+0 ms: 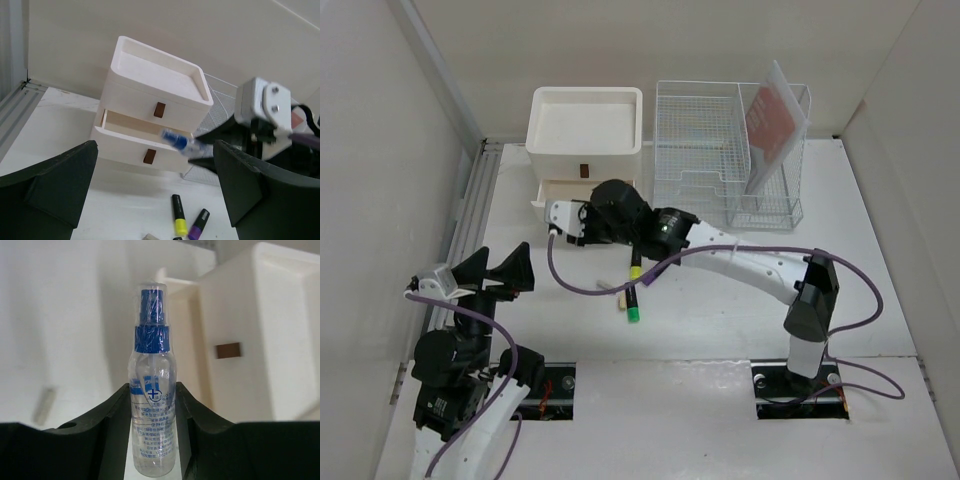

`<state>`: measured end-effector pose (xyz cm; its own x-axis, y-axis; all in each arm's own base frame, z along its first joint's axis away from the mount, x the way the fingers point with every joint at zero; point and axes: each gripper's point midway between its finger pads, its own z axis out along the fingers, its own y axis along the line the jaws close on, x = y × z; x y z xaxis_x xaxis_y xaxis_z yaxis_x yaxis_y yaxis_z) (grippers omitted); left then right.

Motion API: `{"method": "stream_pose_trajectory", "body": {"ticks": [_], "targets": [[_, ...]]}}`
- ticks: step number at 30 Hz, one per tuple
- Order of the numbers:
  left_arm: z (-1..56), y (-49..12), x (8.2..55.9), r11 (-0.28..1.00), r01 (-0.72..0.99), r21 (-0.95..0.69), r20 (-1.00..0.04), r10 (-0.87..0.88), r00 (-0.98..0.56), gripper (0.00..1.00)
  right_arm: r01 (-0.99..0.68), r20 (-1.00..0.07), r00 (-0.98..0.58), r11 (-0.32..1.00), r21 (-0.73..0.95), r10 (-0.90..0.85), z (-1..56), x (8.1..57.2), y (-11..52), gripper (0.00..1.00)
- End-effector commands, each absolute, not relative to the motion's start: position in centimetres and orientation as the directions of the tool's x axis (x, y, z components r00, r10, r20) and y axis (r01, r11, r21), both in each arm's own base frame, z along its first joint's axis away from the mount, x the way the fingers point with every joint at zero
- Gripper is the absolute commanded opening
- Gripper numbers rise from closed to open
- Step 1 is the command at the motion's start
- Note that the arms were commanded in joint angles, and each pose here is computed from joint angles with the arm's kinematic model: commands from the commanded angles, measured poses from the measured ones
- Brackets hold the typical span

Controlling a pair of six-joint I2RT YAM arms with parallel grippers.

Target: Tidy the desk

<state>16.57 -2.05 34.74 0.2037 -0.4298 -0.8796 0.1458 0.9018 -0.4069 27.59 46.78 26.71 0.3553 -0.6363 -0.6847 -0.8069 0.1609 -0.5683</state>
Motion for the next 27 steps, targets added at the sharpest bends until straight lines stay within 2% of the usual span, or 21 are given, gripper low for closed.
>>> {"method": "stream_pose_trajectory", "body": {"ticks": [1, 4, 5, 6, 11, 16, 27], "targets": [[35.8, -1.9, 16.1, 0.893, 0.168, -0.417, -0.859, -0.447, 0.248, 1.0, -0.709, -0.627, 0.456, 0.168, -0.685, -0.632, 31.1, 32.2, 45.9, 0.0], [35.8, -1.9, 16.1, 0.893, 0.168, -0.417, -0.859, -0.447, 0.248, 1.0, -0.702, -0.599, 0.485, 0.125, -0.701, -0.637, 31.4, 34.4, 45.9, 0.0], [35.8, -1.9, 16.1, 0.893, 0.168, -0.417, -0.859, -0.447, 0.248, 1.0, -0.691, -0.604, 0.5, 0.134, -0.71, -0.62, 33.3, 35.0, 46.0, 0.0], [35.8, -1.9, 16.1, 0.893, 0.168, -0.417, -0.859, -0.447, 0.248, 1.0, -0.718, -0.584, 0.481, 0.088, -0.69, -0.653, 30.9, 35.6, 46.2, 0.0], [36.0, -1.9, 15.9, 0.892, 0.18, -0.416, -0.856, -0.45, 0.252, 1.0, -0.733, -0.568, 0.499, 0.03, -0.679, -0.654, 29.8, 37.8, 46.0, 0.0], [36.0, -1.9, 15.9, 0.892, 0.18, -0.416, -0.856, -0.45, 0.252, 1.0, -0.755, -0.559, 0.541, -0.072, -0.651, -0.628, 27.6, 37.5, 46.4, 0.0], [36.2, -1.9, 15.8, 0.89, 0.183, -0.417, -0.853, -0.453, 0.26, 1.0, -0.764, -0.529, 0.519, -0.087, -0.639, -0.672, 24.2, 39.6, 46.5, 0.0]]}}
